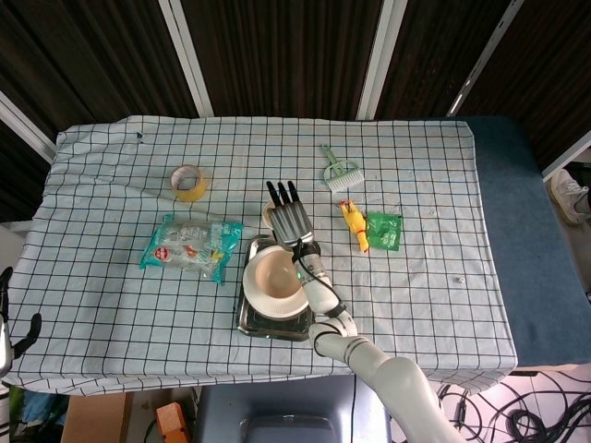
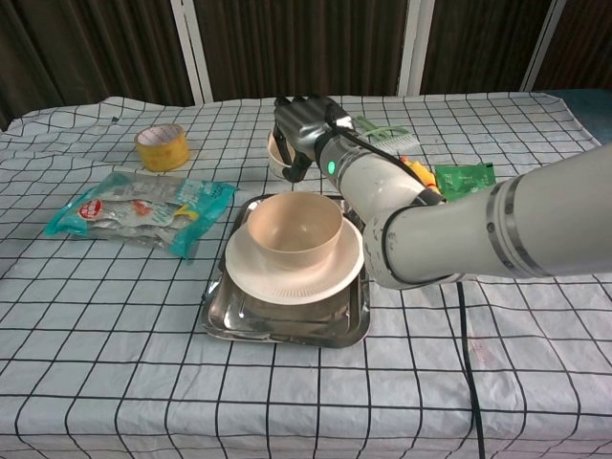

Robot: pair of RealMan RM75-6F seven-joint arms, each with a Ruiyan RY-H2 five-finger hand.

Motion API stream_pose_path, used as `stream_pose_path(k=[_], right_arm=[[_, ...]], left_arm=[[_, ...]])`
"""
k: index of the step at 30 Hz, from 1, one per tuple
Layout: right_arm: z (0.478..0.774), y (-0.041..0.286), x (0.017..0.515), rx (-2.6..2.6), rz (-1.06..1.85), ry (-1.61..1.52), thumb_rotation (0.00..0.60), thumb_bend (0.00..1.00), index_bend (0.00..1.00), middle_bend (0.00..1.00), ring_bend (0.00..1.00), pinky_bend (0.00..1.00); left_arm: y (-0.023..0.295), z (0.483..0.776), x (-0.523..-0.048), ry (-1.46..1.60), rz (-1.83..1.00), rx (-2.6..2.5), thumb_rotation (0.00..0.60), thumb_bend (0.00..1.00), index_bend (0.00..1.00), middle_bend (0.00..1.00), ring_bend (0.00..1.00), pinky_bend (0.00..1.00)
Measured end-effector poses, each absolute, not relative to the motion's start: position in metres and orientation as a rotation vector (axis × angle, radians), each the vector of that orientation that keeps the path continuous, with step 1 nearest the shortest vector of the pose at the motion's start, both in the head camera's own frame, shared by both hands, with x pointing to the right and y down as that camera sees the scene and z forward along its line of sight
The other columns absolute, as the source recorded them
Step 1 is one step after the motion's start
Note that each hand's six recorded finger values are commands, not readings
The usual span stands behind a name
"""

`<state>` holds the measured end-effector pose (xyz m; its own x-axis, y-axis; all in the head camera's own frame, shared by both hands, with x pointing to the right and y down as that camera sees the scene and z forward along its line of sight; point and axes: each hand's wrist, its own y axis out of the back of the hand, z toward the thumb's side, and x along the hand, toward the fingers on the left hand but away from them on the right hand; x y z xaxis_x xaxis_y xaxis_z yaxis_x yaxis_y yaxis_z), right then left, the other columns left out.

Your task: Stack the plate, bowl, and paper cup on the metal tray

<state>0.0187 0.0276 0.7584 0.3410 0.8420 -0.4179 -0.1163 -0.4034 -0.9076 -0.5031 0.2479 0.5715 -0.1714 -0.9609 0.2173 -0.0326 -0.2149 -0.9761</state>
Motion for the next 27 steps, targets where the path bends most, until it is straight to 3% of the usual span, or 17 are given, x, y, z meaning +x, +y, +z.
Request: stream_pose_path(k=[9, 18, 27], right_arm=[[0.726, 0.026, 0.017, -1.633, 1.061, -0.786, 0.6, 0.43, 0.65, 0.01, 0.0, 0.0], [0.679, 0.059, 0.014, -1.8, 0.91, -0.751, 0.6, 0.44, 0.64, 0.01, 0.0, 0.0], [0.614, 0.089, 0.069, -1.874, 0.931, -0.614, 0.6, 0.46, 0.64, 0.01, 0.0, 0.0]], left_arm=[[0.25, 0.575, -0.494, 1.199, -1.484, -1.308, 0.6, 0.36, 0.0, 0.0, 0.0, 0.0], [0.253, 0.577, -0.485, 1.172, -1.472, -1.316, 0.6, 0.36, 0.0, 0.0, 0.0, 0.0], [0.254, 0.581, -0.482, 1.156, -1.475, -1.322, 0.6, 0.36, 0.0, 0.0, 0.0, 0.0]])
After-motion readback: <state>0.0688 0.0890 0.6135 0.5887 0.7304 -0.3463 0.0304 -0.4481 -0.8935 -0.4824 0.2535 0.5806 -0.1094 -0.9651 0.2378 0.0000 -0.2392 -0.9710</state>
